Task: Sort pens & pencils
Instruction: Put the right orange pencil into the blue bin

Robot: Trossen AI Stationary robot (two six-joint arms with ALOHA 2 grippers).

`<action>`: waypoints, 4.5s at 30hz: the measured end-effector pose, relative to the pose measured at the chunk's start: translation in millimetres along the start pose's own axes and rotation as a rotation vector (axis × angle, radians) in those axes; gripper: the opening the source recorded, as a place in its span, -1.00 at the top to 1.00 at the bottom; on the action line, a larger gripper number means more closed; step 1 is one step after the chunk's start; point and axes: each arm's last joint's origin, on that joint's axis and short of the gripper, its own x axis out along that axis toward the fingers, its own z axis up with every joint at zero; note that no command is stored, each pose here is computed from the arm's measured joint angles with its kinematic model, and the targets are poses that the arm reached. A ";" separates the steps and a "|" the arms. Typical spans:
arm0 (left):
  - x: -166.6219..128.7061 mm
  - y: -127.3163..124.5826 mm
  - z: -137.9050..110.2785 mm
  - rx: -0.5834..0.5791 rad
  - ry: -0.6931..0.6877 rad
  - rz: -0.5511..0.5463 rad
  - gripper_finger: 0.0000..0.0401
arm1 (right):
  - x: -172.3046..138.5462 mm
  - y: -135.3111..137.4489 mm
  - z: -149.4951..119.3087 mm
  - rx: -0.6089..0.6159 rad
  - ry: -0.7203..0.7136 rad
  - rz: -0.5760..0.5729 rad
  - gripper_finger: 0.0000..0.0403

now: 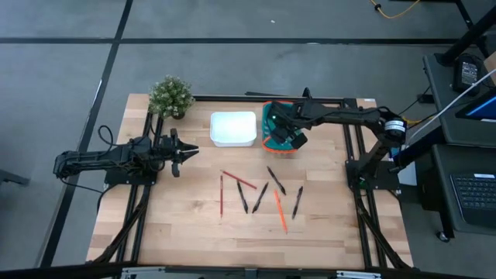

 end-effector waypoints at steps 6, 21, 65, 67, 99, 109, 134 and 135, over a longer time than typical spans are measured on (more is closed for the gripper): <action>0.0 0.0 0.0 0.001 0.000 0.000 0.64 | 2.3 -3.2 -12.7 0.049 0.026 0.023 0.86; 0.0 0.0 0.0 0.044 0.000 0.000 0.64 | 0.2 -6.4 -23.1 0.084 0.023 0.028 0.86; 0.0 0.0 0.0 0.077 0.000 0.001 0.64 | -2.3 -2.0 -7.8 -0.090 0.026 -0.003 0.86; 0.0 0.0 0.0 0.078 0.000 0.000 0.64 | -2.3 -2.0 -7.8 -0.091 0.026 -0.003 0.86; 0.0 0.0 0.0 0.079 0.000 0.001 0.64 | -0.5 -6.0 -13.4 -0.048 -0.018 0.006 0.86; 0.0 0.0 0.0 0.079 0.000 0.001 0.64 | -0.3 -5.3 -12.7 -0.039 -0.039 0.021 0.86; 0.0 0.0 -0.1 0.079 0.001 0.000 0.64 | 26.1 -5.2 -17.4 -0.007 0.009 0.100 0.86; 0.0 0.0 -0.1 0.079 0.000 0.000 0.64 | 26.6 -6.3 -20.2 0.002 0.013 0.100 0.86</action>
